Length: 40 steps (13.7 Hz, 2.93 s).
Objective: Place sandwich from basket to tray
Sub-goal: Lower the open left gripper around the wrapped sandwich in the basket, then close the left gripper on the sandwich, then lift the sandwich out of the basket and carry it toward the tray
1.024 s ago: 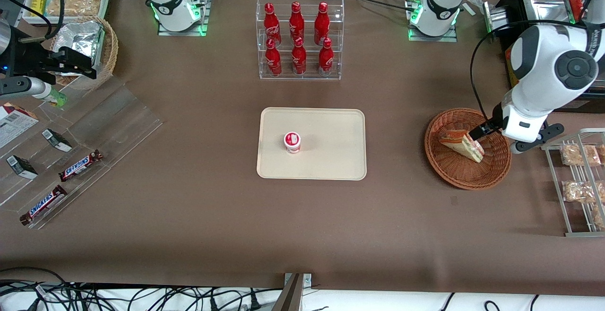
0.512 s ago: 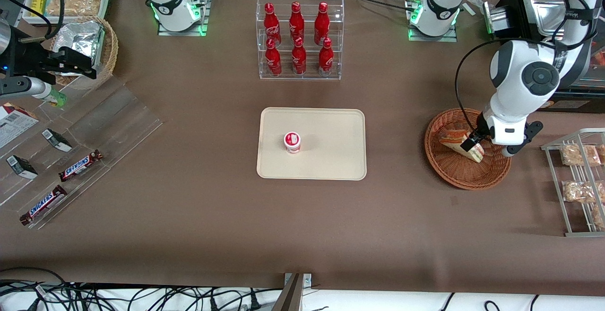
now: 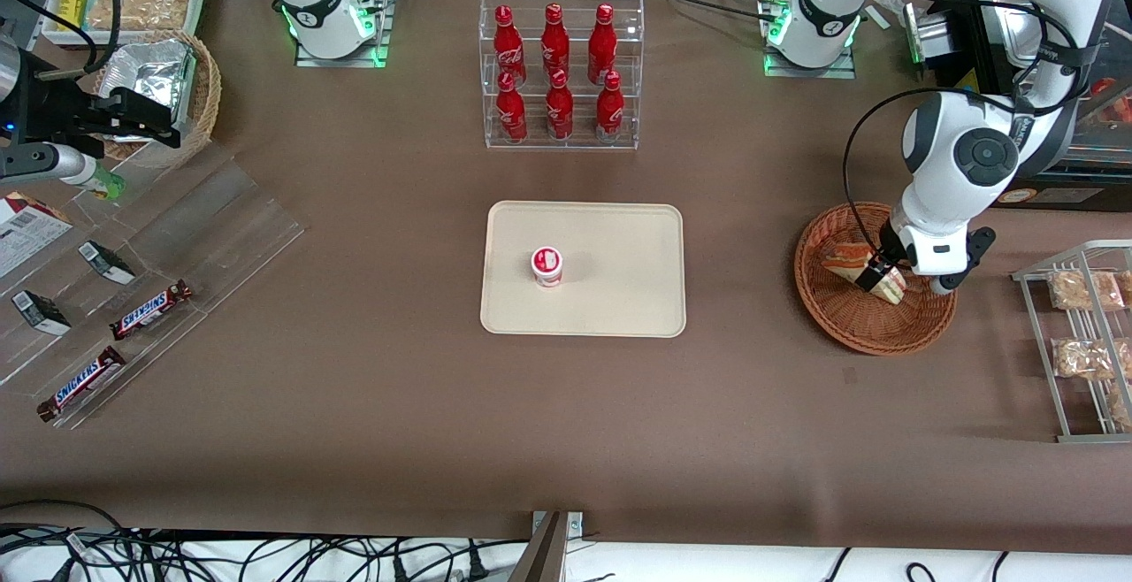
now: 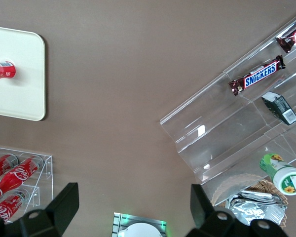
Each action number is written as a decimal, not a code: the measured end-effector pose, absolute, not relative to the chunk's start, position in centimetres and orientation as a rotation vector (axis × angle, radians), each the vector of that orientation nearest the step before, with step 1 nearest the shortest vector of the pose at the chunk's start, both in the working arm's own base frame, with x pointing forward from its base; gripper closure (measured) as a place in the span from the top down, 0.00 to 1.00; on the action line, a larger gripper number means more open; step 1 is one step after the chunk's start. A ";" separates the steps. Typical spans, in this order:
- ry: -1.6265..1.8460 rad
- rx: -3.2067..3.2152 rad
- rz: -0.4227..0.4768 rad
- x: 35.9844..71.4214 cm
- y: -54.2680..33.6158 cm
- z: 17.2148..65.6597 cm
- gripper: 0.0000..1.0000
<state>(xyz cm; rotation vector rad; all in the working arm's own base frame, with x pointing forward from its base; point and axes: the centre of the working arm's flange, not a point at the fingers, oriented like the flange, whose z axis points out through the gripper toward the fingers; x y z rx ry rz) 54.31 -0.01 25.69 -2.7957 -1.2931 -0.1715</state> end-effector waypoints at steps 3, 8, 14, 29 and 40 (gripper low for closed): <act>-1.330 -2.792 -0.169 53.7 0.2 24.2 1.00; -1.336 -2.786 -0.158 53.5 0.4 23.6 0.66; -1.184 -2.802 -0.195 53.3 -0.1 23.6 0.32; -0.524 -3.091 0.125 60.1 -5.3 46.7 0.19; 0.269 -3.244 0.048 55.9 -29.0 46.0 0.19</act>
